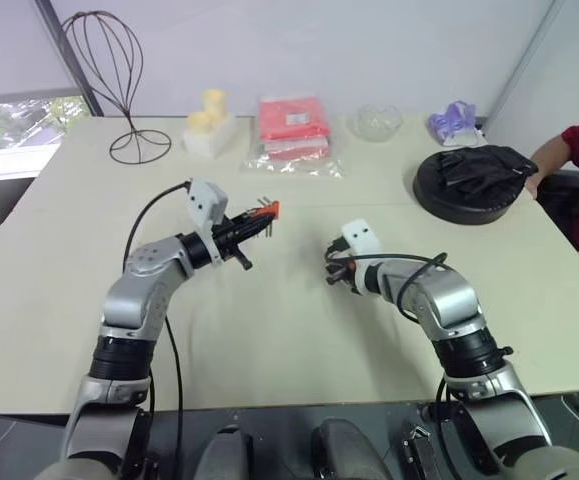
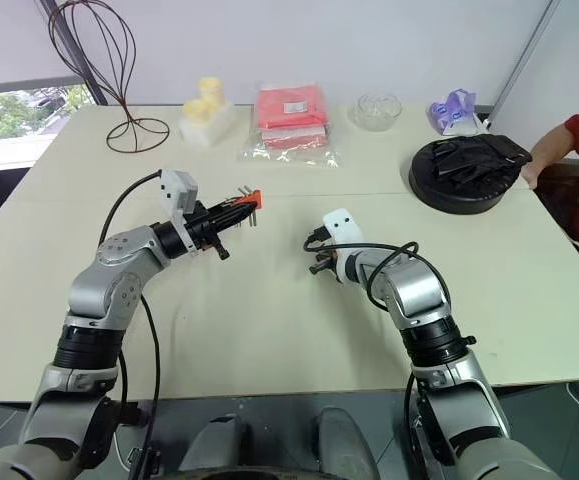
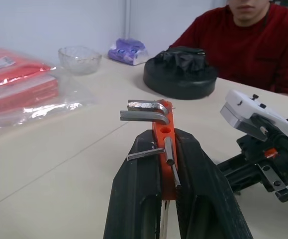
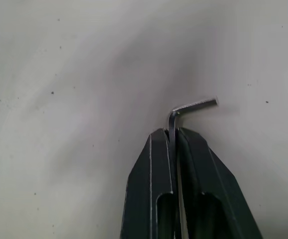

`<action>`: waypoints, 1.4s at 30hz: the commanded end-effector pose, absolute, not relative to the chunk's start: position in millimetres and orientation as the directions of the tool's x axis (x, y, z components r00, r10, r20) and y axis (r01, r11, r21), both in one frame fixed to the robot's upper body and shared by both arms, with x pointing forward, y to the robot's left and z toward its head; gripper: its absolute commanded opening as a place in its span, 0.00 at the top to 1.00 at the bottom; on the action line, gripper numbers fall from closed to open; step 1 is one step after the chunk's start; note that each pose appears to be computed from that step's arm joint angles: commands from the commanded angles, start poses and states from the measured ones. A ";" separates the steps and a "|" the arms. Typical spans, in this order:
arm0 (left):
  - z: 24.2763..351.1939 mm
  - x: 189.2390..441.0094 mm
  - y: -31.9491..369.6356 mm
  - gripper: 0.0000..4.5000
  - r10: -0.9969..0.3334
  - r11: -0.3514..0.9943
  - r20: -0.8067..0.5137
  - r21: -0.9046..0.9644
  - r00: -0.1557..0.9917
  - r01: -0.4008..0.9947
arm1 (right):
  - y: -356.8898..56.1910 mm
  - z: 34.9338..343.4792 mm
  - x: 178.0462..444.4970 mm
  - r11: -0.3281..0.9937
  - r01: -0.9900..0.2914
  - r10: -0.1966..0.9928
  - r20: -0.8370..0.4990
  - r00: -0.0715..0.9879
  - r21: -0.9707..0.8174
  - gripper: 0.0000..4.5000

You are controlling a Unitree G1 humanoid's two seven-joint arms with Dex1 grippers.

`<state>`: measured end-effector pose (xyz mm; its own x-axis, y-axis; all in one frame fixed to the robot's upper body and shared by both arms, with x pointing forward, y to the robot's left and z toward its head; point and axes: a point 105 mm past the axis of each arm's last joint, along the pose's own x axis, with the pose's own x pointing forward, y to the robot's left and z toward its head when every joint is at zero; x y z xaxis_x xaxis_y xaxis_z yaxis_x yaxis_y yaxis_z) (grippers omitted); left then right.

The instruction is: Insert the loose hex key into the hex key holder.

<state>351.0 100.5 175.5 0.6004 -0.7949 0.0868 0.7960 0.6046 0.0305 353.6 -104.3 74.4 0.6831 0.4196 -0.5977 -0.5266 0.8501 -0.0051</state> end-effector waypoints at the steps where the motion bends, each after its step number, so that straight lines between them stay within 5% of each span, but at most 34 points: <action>1: 182.8 349.3 102.0 1.00 -0.795 0.605 0.106 0.072 0.597 0.793 | -111.5 29.1 334.8 0.863 -0.502 0.375 -0.729 0.573 0.050 0.99; 3: 183.3 350.1 106.2 1.00 -0.803 0.595 0.092 0.080 0.589 0.799 | -110.0 58.6 355.5 0.866 -0.499 0.399 -0.633 0.663 0.023 0.99; 7: 186.2 347.6 113.5 1.00 -0.863 0.505 0.039 0.064 0.504 0.861 | -106.2 165.5 397.7 0.866 -0.491 0.500 -0.225 0.836 0.099 0.99; 13: 212.9 351.2 114.7 1.00 -0.949 0.310 0.046 -0.037 0.311 0.950 | -92.8 298.3 385.4 0.671 -0.680 0.594 0.335 0.731 0.296 0.99; 16: 227.3 357.7 106.1 1.00 -0.969 0.241 0.053 -0.025 0.242 0.970 | -86.4 330.9 369.6 0.568 -0.756 0.580 0.493 0.649 0.327 0.99; 27: 269.4 366.4 66.0 1.00 -0.982 0.066 0.176 -0.018 0.069 0.998 | -65.2 335.7 348.9 0.456 -0.831 0.592 0.588 0.551 0.319 0.99; 42: 277.2 373.2 64.5 1.00 -0.974 0.079 0.213 -0.011 0.080 0.997 | -64.2 318.5 350.2 0.467 -0.815 0.593 0.563 0.576 0.343 0.99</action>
